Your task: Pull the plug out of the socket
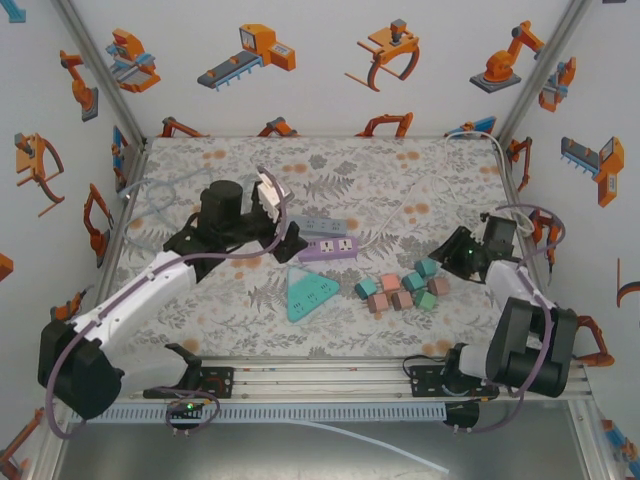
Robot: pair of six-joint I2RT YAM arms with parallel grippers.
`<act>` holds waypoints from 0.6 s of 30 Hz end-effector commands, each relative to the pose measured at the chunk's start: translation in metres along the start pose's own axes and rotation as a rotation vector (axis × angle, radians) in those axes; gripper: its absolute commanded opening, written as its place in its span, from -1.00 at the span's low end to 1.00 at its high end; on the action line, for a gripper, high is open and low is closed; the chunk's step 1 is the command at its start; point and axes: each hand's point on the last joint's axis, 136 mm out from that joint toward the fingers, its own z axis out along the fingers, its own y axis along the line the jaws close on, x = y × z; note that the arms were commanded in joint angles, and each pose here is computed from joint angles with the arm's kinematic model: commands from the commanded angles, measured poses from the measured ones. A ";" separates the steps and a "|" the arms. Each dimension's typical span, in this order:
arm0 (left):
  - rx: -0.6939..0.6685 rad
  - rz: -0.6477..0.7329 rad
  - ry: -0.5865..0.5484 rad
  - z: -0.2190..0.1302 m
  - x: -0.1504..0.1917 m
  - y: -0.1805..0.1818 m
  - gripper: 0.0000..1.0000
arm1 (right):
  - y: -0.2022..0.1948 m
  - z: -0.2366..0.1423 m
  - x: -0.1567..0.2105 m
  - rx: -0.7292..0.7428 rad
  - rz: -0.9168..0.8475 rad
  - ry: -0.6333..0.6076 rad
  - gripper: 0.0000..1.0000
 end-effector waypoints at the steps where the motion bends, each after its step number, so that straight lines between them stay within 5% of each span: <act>1: -0.254 -0.038 -0.022 -0.019 0.005 0.036 0.94 | 0.000 -0.018 -0.035 0.085 -0.107 -0.169 -0.02; 4: -0.585 -0.124 0.045 -0.049 0.038 0.082 0.94 | -0.006 -0.023 -0.058 0.137 -0.151 -0.316 0.05; 9: -0.883 -0.131 0.123 -0.091 0.091 0.117 0.94 | -0.011 -0.012 -0.076 0.199 -0.258 -0.400 0.16; 18: -1.153 -0.243 0.128 -0.135 0.167 0.160 0.94 | 0.006 0.033 -0.083 0.225 -0.492 -0.467 0.72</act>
